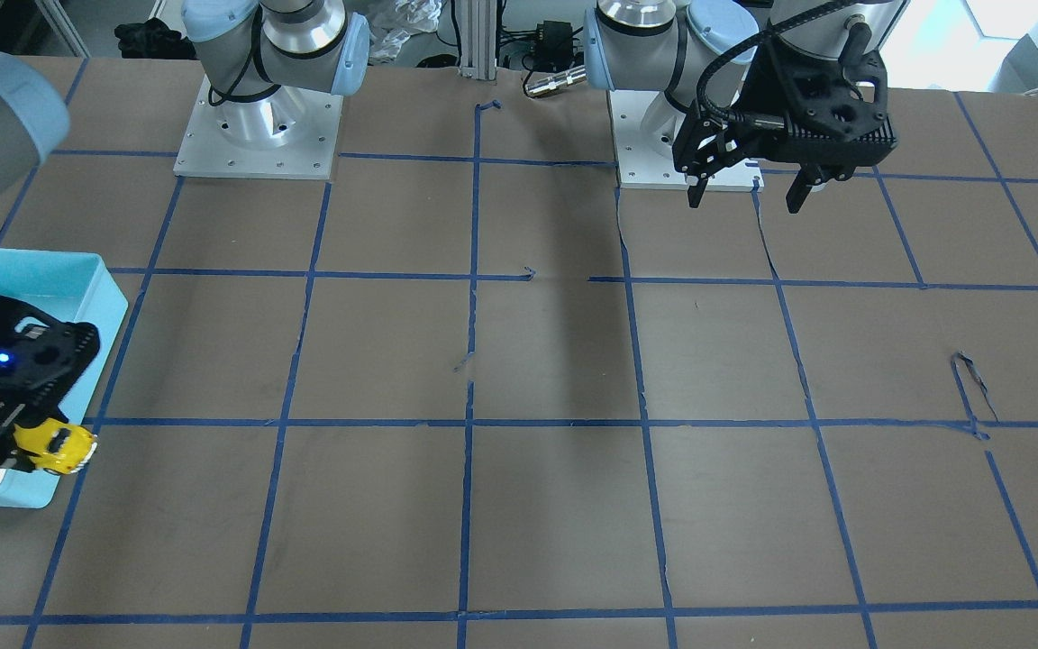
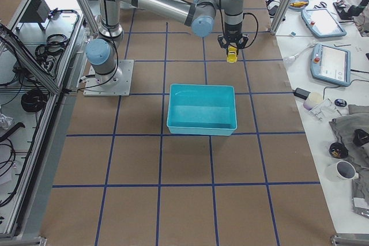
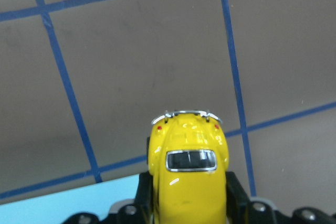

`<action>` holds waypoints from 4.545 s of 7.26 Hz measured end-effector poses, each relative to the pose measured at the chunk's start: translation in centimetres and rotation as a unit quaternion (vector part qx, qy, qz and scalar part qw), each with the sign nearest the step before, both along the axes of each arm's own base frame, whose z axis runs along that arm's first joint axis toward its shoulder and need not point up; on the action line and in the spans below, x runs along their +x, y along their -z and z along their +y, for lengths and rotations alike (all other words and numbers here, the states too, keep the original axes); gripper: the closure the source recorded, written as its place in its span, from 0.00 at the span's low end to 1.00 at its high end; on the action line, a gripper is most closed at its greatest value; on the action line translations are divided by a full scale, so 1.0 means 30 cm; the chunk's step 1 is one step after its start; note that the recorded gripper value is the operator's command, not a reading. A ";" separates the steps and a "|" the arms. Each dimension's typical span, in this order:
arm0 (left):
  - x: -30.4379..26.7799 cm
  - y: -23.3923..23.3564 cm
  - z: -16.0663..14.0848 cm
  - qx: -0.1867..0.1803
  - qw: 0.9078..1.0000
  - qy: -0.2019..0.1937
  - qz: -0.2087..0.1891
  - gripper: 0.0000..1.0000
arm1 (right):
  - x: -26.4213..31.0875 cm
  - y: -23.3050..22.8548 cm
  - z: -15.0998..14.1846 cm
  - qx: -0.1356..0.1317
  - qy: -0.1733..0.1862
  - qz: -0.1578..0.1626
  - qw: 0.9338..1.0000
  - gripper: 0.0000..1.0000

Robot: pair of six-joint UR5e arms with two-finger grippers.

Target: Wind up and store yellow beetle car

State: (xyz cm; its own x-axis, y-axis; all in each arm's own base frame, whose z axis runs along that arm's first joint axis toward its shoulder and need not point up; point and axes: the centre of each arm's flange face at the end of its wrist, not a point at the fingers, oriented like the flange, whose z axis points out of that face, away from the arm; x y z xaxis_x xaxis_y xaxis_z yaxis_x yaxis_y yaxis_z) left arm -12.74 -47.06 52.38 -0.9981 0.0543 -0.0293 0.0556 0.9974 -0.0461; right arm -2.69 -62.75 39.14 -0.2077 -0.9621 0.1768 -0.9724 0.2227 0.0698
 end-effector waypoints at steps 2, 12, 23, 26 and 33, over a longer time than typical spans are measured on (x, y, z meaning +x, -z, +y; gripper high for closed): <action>0.002 0.002 0.001 0.000 1.000 0.000 -0.001 0.00 | -0.208 -0.017 0.052 0.017 0.012 -0.007 1.000 1.00; 0.007 -0.007 0.006 -0.004 1.000 0.009 -0.002 0.00 | -0.604 0.455 0.315 0.131 -0.088 -0.051 0.986 0.83; 0.008 -0.007 0.006 -0.003 1.000 0.009 -0.001 0.00 | -0.557 0.152 0.406 0.035 0.335 -0.025 0.941 0.00; 0.008 -0.007 0.008 -0.003 1.000 0.009 -0.001 0.00 | -0.456 -0.025 0.472 0.035 0.612 -0.100 0.784 0.00; 0.008 -0.002 0.006 -0.001 1.000 0.010 -0.003 0.00 | 0.144 -0.287 0.400 0.032 0.698 -0.079 0.711 0.00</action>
